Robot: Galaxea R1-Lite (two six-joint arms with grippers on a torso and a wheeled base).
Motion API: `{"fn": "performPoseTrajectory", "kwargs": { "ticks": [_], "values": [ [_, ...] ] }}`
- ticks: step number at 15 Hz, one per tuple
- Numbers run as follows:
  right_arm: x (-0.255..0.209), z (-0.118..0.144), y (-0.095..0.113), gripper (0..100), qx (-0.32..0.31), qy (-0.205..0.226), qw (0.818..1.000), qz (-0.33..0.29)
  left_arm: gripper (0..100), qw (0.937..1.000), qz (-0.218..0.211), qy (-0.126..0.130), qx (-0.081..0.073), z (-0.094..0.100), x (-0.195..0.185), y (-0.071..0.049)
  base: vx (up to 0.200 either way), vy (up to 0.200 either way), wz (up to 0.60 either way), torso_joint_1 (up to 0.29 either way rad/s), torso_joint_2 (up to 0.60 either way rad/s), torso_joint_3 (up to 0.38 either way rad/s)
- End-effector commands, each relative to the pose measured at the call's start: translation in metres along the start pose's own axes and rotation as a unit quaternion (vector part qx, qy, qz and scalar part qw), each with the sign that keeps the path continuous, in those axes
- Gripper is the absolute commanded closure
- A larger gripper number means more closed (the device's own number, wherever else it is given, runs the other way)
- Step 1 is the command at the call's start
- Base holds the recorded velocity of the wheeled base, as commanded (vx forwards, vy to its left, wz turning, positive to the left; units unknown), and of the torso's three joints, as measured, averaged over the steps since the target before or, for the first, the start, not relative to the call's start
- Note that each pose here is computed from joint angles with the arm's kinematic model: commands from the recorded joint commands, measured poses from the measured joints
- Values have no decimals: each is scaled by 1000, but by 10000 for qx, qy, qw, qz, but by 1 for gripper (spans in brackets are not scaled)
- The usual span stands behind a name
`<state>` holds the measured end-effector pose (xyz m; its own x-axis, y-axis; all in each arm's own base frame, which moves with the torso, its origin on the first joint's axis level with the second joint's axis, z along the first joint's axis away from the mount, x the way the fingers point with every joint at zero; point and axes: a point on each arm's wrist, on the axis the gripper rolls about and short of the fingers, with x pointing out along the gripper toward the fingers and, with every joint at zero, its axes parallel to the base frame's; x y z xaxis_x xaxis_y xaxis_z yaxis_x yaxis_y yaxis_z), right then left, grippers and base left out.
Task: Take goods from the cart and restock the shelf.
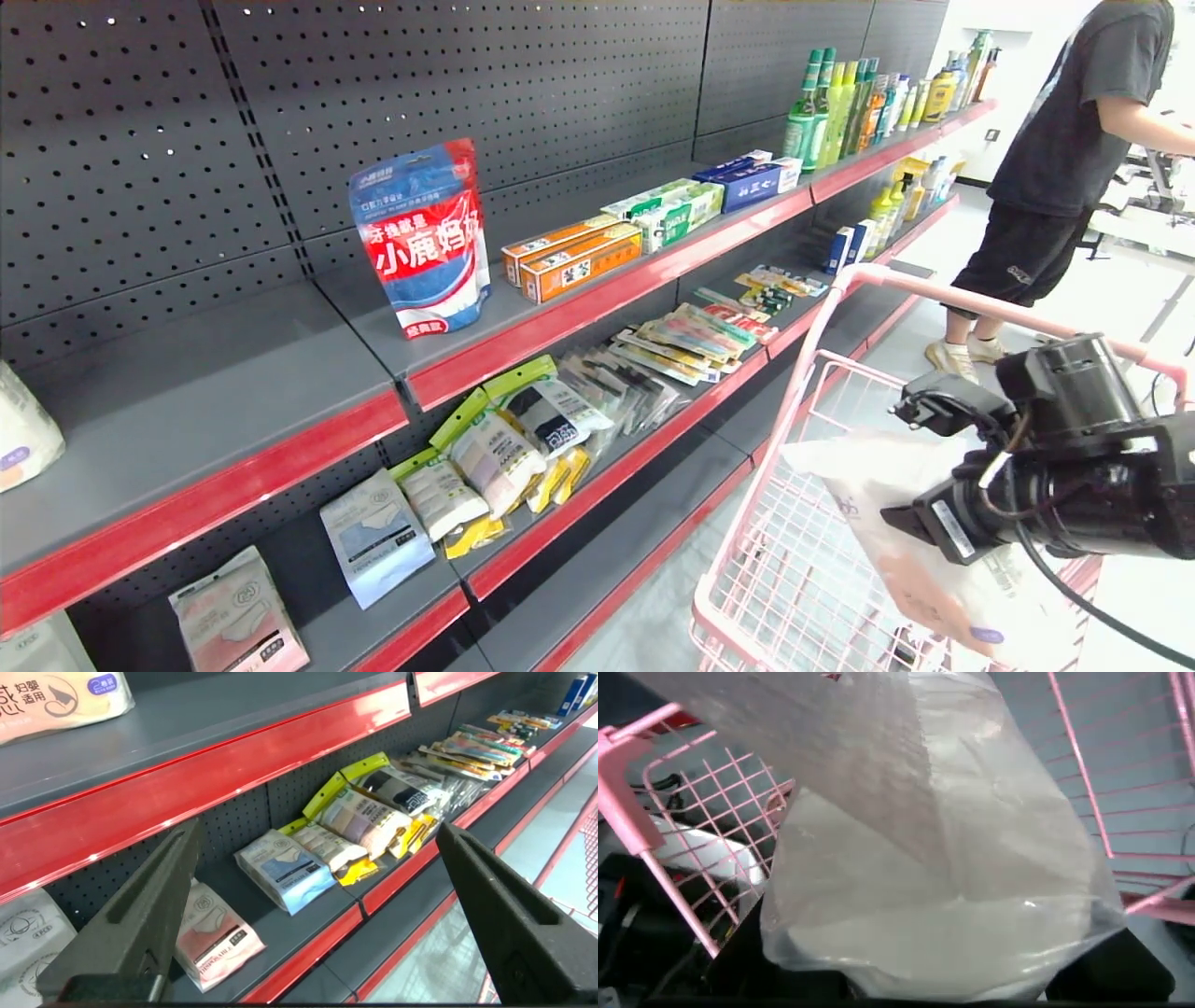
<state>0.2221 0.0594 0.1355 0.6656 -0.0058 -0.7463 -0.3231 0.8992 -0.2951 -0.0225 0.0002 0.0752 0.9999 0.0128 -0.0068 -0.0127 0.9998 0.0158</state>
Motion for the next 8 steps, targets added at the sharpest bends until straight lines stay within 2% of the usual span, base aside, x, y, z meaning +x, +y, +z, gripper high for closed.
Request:
{"fn": "performPoseTrajectory", "kwargs": {
  "ticks": [1, 3, 5, 6, 8],
  "values": [
    [-45, -19, -5, 100, 5, -547, 9976, -424, 0, 10000, 5, 4, -2, 0, 0, 0, 0, 0, 0, 0, 0, 0],
    [-70, -33, -8, 100, 77, -908, 9936, -667, 0, 10000, 5, 4, -2, 0, 0, 0, 0, 0, 0, 0, 0, 0],
    [-84, -42, -9, 100, 141, -1093, 9896, -922, 0, 10000, 5, 4, -2, 0, 0, 0, 0, 0, 0, 0, 0, 0],
    [-101, -49, -12, 100, 93, -1375, 9835, -1176, 0, 10000, 5, -3, -2, 0, 0, 0, 0, 0, 0, 0, 0, 0],
    [-119, -59, -13, 100, -30, -1690, 9759, -1382, 0, 10000, 5, 4, -2, 0, 0, 0, 0, 0, 0, 95, -193, -114]
  ]
}}
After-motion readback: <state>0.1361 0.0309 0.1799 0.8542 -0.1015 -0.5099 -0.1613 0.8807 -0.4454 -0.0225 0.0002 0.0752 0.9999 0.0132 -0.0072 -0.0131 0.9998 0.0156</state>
